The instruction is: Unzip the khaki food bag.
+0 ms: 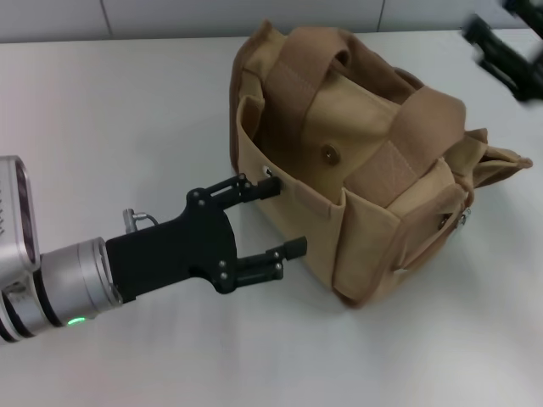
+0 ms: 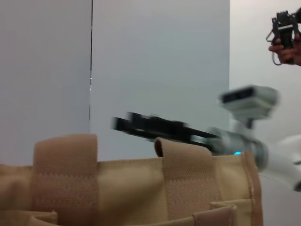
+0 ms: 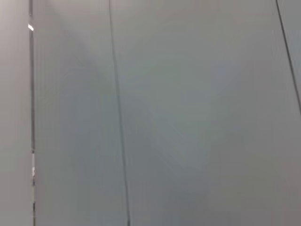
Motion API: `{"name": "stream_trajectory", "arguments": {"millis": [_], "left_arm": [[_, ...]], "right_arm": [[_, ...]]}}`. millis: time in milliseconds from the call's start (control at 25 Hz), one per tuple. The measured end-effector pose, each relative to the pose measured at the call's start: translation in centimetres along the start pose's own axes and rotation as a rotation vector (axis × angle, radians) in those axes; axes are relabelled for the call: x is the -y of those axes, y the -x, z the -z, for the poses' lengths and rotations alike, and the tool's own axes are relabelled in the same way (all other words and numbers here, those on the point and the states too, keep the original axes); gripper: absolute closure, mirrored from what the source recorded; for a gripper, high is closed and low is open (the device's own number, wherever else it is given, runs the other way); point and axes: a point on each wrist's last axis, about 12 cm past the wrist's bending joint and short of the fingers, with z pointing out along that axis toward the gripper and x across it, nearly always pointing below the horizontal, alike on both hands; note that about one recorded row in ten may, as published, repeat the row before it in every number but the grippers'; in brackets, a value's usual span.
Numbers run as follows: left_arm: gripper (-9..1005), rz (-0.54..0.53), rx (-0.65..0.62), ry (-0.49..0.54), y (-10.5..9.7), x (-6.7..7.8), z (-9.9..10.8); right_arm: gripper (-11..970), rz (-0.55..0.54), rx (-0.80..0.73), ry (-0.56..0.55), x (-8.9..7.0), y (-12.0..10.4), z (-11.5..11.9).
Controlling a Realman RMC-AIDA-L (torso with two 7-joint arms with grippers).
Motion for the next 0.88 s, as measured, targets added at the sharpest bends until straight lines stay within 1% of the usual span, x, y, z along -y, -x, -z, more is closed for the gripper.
{"name": "stream_trajectory", "arguments": {"millis": [40,80,160,200,240,280,320,440,480,520,600,640,680,720,840,880], "left_arm": [[212,0.000,0.000,0.000,0.0,0.0,0.0],[212,-0.007,0.001,0.006,0.1,-0.2,0.1],[212,-0.012,0.002,0.011,0.1,-0.2,0.2],[212,-0.015,0.002,0.013,0.2,-0.3,0.2],[212,-0.015,0.002,0.013,0.2,-0.3,0.2],[212,-0.016,0.003,0.018,0.2,-0.3,0.3],[212,-0.016,0.003,0.018,0.2,-0.3,0.3],[212,-0.019,0.007,0.031,0.2,-0.4,0.6],[212,-0.021,0.009,0.037,0.3,-0.5,0.7],[212,-0.024,0.010,0.040,0.3,-0.5,0.8],[212,-0.028,0.012,0.044,0.4,-0.6,0.9],[212,-0.030,0.012,0.044,0.4,-0.6,0.9],[212,-0.031,0.013,0.047,0.5,-0.6,1.0],[212,-0.031,0.013,0.047,0.5,-0.6,1.0],[213,-0.029,0.016,0.055,0.4,-0.5,1.2],[213,-0.027,0.017,0.058,0.4,-0.4,1.3]], "right_arm": [[164,0.000,0.000,0.000,0.0,0.0,0.0],[164,0.018,-0.008,-0.023,-1.0,-0.6,3.2],[164,0.020,-0.012,-0.058,-2.1,-1.2,6.2],[164,0.017,-0.011,-0.072,-2.6,-1.3,7.3],[165,0.017,-0.011,-0.072,-2.6,-1.3,7.3],[165,0.009,-0.002,-0.103,-3.4,-1.4,9.4],[165,0.009,-0.002,-0.103,-3.4,-1.4,9.4],[165,-0.007,0.001,-0.123,-4.4,-1.4,11.6],[165,-0.032,-0.034,-0.108,-5.1,-1.9,12.2],[165,-0.032,-0.034,-0.108,-5.1,-1.9,12.2],[165,-0.050,-0.085,-0.096,-5.2,-2.6,11.9],[165,-0.054,-0.114,-0.095,-5.0,-3.1,11.4],[165,-0.051,-0.149,-0.100,-4.3,-3.7,10.1],[165,-0.051,-0.149,-0.100,-4.3,-3.7,10.1],[164,-0.041,-0.177,-0.098,-3.1,-4.3,7.2],[164,-0.037,-0.190,-0.091,-2.2,-4.6,4.8]]}}
